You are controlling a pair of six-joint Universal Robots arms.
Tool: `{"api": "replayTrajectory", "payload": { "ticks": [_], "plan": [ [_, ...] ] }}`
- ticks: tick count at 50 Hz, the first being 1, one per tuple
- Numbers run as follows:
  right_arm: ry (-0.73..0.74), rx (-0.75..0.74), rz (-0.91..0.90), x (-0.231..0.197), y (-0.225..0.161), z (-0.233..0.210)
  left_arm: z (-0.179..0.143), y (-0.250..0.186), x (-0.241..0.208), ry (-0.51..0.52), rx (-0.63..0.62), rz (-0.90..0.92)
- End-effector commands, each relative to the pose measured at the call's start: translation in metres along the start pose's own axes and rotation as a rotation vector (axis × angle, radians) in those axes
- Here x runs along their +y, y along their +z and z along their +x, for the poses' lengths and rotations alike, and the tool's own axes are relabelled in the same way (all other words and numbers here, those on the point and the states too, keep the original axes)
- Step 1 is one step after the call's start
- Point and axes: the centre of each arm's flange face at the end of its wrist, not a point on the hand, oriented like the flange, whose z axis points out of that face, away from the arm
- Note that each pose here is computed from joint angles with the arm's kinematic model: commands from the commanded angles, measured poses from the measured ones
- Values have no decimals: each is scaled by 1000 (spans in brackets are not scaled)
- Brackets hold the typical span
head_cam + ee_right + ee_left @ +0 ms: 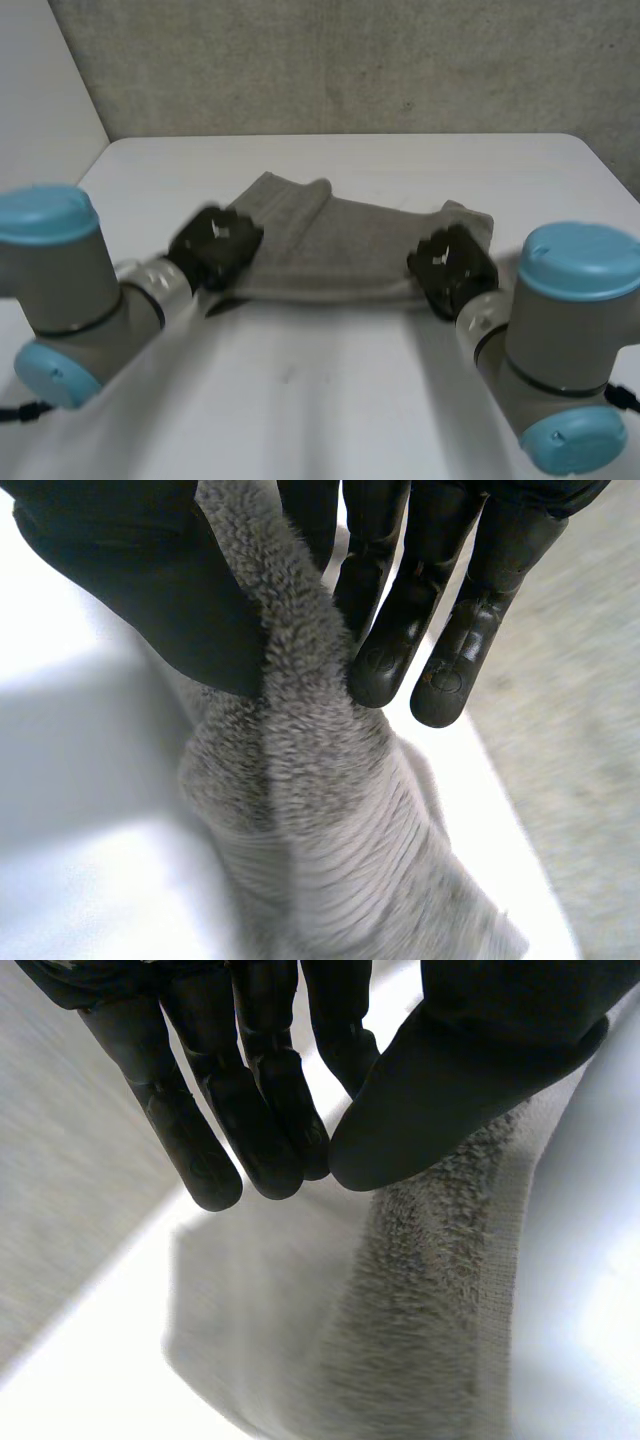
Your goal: Fold the towel.
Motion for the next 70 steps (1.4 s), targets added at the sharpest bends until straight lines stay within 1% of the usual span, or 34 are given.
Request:
{"api": "replayTrajectory", "payload": {
  "ticks": [1,7,9,10,12,13,14,15,16,17,18,20,21,23,24,25,26,28,29,31,32,33,34,36,37,39,44,58,70],
  "plan": [
    [24,-49,-57,18,-1,-16,27,-10,41,74,110,-164],
    [109,-8,-19,6,-9,-2,19,-14,26,91,81,-125],
    [183,14,8,-1,-14,7,15,-18,15,91,61,-95],
    [184,14,8,-1,-14,7,15,-18,15,91,61,-94],
    [269,9,33,-6,-17,10,16,-21,8,63,57,-82],
    [270,9,33,-6,-17,10,16,-21,8,63,57,-82],
    [314,1,43,-7,-17,11,17,-24,6,36,55,-79],
    [361,-2,52,-8,-16,13,17,-24,6,36,55,-79],
    [361,-2,52,-8,-16,13,18,-28,5,3,54,-80],
    [411,2,53,-7,-14,16,18,-31,4,-36,50,-81],
    [411,2,53,-7,-14,16,18,-31,4,-36,50,-81],
    [510,37,38,1,-8,30,21,-39,5,-108,48,-87],
    [511,37,38,1,-8,30,21,-39,5,-108,48,-87],
    [580,66,32,5,-4,40,22,-44,11,-177,38,-107],
    [580,66,32,5,-4,40,22,-44,11,-177,38,-107],
    [602,72,37,5,-3,42,22,-45,14,-209,28,-120],
    [602,72,37,5,-3,42,22,-45,14,-210,28,-121],
    [629,85,65,-2,-2,48,24,-49,21,-279,-5,-156],
    [629,85,65,-2,-2,48,24,-49,21,-279,-5,-156],
    [662,96,95,-10,-6,56,26,-51,25,-349,-43,-181],
    [662,96,95,-10,-6,56,26,-51,25,-349,-43,-181],
    [681,97,102,-13,-7,58,25,-50,29,-388,-65,-199],
    [681,97,102,-13,-7,58,25,-50,29,-388,-65,-199],
    [711,91,96,-13,-8,58,24,-47,35,-434,-109,-207],
    [711,91,95,-13,-8,58,24,-47,35,-434,-109,-207],
    [727,79,79,-11,-9,57,22,-39,41,-431,-156,-188],
    [734,65,70,-10,-10,56,17,-26,46,-425,-213,-142],
    [734,61,74,-11,-10,57,15,3,54,-409,-215,-122],
    [732,49,86,-13,-9,57,3,25,49,-400,-239,-62]
  ]
}}
